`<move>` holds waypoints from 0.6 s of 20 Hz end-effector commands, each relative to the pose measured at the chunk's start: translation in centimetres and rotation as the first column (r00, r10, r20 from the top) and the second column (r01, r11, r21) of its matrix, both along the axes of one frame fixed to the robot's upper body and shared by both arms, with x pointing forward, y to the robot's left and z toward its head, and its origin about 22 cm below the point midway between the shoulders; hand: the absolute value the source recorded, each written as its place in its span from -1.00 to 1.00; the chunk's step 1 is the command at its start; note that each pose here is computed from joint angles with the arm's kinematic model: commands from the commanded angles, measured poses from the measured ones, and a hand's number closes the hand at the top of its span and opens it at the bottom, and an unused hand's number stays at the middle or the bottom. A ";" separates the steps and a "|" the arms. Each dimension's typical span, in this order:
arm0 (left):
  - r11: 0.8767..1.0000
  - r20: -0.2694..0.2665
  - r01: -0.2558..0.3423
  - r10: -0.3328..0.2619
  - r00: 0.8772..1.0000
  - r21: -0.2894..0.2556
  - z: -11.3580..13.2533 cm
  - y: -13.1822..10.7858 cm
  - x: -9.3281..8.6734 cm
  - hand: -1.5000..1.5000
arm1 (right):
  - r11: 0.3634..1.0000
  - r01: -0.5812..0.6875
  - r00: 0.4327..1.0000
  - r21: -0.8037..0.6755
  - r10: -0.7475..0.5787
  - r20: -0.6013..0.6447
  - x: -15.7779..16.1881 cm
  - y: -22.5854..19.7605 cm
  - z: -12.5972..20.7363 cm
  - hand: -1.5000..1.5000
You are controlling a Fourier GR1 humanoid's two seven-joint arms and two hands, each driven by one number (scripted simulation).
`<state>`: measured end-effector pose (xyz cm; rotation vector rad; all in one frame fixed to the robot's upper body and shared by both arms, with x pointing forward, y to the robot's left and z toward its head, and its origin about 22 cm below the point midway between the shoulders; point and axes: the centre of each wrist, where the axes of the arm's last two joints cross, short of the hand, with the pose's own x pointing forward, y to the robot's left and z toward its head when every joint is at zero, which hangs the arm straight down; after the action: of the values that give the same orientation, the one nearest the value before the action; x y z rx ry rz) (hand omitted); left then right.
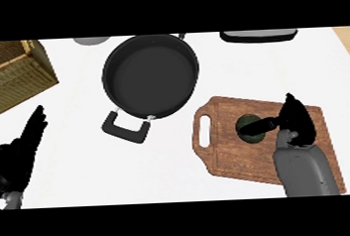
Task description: Pick the squash from the cutting board and place it in the pot
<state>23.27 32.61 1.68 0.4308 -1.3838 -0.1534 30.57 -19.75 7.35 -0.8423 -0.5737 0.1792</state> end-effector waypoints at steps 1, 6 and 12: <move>1.000 -0.001 -0.004 0.004 1.000 0.015 -0.1 0.0 0.1 0.00 | 0.994 0.113 0.970 -0.002 -0.111 -0.215 1.5 0.7 0.4 -1.00; 1.000 0.005 0.008 -0.008 1.000 0.004 0.6 -0.7 0.7 0.00 | 0.990 0.141 0.957 0.004 -0.135 -0.255 2.3 1.0 -1.6 -1.00; 1.000 -0.008 -0.010 0.009 1.000 -0.017 0.0 1.5 0.1 0.00 | 0.991 0.133 0.950 -0.018 -0.132 -0.284 2.4 0.7 -1.6 -1.00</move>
<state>23.87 32.74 2.21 0.4313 -1.3835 -0.1480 32.63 -19.52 5.50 -0.8093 -0.4675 0.2296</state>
